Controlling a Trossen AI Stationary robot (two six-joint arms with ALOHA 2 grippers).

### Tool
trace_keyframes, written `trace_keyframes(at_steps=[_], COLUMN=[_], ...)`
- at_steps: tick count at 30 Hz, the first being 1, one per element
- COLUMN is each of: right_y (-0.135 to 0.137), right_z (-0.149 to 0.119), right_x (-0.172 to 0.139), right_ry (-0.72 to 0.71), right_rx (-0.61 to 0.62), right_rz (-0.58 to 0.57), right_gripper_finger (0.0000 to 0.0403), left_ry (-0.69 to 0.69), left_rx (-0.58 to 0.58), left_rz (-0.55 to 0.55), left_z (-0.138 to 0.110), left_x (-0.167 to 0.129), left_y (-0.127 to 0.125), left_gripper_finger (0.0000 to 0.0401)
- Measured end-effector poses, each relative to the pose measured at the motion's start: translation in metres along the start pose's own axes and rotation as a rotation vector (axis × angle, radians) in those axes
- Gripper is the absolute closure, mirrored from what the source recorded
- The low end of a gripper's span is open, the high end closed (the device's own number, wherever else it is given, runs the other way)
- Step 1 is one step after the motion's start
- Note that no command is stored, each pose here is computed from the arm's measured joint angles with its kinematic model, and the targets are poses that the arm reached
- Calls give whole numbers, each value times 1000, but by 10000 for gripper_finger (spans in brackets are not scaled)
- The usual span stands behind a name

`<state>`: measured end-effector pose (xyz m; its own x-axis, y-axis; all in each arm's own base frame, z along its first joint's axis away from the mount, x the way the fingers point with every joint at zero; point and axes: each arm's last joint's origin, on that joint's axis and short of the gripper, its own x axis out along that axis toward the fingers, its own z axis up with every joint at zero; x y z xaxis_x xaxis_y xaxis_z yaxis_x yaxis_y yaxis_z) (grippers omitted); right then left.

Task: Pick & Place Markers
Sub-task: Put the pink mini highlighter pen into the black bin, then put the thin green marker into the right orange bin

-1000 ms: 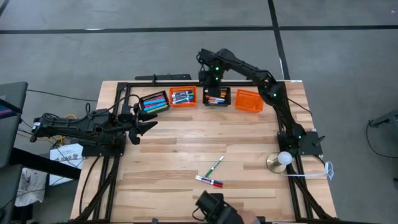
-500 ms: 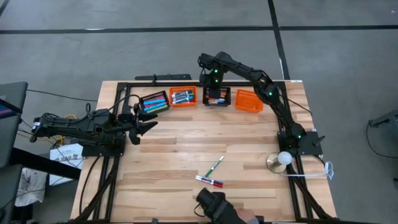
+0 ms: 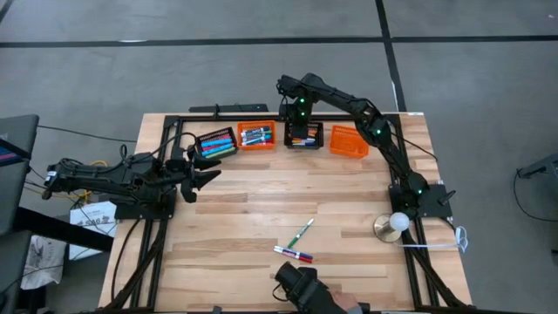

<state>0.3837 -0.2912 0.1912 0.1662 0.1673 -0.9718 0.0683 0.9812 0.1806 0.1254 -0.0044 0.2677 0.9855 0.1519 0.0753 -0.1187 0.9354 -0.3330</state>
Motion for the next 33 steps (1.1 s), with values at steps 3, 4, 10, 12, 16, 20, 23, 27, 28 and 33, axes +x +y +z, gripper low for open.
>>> trace_keyframes(at_steps=[3,4,10,12,16,20,23,27,28,33], right_y=[-1,-1,-2,2,23,61,102,164,179,256], right_z=[-1,-1,-3,-4,-8,-17,-28,-47,-53,-78], right_x=[0,0,-3,-10,-49,-105,-153,-205,-216,-248], right_ry=[0,0,3,2,-107,-230,-302,-380,-395,-461], right_rx=[2,3,11,30,28,-3,-46,-71,-70,-79], right_rz=[0,0,4,12,139,224,186,100,71,-4], right_gripper_finger=[333,331,324,324,327,328,333,341,343,344], left_ry=[0,0,-1,-1,-1,0,0,1,1,8], left_rx=[0,0,-25,-27,-26,-23,5,35,35,37], left_rz=[0,0,0,-1,0,-2,-2,-3,-3,-24], left_z=[0,0,0,0,0,0,0,0,0,0], left_x=[0,0,0,0,0,0,0,0,0,0], left_y=[0,0,0,0,0,0,0,0,0,-1], left_gripper_finger=[211,211,211,211,211,211,211,211,211,211])
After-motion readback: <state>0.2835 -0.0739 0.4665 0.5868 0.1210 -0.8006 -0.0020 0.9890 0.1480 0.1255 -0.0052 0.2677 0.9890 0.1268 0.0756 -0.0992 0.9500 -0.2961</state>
